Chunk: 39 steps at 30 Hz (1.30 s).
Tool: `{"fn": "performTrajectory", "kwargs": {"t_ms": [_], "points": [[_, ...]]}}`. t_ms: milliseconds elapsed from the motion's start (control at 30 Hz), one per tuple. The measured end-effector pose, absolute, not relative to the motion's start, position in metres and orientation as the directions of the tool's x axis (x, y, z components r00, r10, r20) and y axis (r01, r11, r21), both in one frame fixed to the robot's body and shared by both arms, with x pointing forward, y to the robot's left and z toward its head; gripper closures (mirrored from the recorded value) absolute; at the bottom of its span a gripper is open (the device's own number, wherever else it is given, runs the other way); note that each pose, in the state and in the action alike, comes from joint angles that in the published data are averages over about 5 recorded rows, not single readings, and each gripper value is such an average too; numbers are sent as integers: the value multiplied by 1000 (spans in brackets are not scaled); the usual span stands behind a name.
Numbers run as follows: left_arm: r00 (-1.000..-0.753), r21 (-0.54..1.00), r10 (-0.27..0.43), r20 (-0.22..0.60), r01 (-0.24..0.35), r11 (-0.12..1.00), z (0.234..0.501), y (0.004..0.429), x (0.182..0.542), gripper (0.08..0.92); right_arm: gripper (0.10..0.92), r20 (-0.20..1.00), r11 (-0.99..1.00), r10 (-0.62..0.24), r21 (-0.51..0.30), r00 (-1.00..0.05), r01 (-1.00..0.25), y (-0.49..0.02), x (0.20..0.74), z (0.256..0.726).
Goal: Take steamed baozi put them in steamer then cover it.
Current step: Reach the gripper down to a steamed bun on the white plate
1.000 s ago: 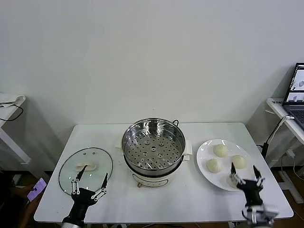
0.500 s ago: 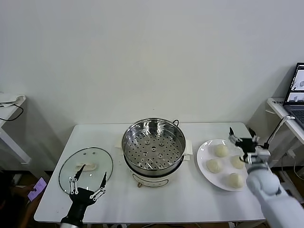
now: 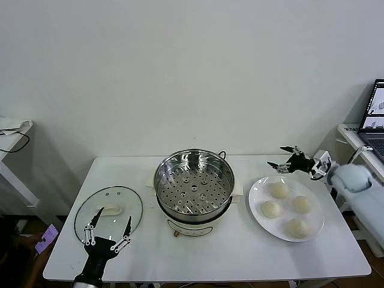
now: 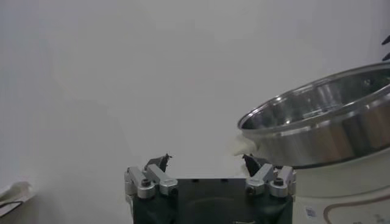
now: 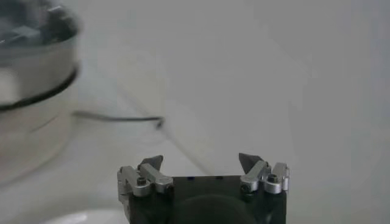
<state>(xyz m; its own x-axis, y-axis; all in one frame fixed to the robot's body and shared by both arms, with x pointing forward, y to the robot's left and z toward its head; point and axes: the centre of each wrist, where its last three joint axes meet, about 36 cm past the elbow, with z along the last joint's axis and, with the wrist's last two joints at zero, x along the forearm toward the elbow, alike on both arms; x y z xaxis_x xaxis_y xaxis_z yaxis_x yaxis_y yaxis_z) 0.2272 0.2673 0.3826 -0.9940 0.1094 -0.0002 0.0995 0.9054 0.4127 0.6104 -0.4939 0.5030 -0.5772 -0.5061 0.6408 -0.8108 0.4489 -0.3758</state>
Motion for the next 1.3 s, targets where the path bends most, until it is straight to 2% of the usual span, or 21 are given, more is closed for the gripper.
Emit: {"fn": "performTrajectory", "kwargs": {"t_ms": [233, 467, 800, 1300], "points": [[-995, 407, 97, 1, 89, 909, 383, 267, 225, 177, 200, 831, 193, -413, -321, -374, -927, -491, 641, 523], [-996, 403, 86, 7, 82, 911, 381, 268, 223, 177, 200, 923, 51, -282, -259, -263, -964, -478, 665, 519], [-997, 404, 78, 11, 76, 912, 380, 270, 221, 177, 200, 965, -23, -173, -202, -195, -979, -459, 690, 500], [-997, 403, 76, 13, 75, 912, 378, 271, 222, 177, 207, 976, -43, -136, -175, -168, -984, -440, 706, 471]]}}
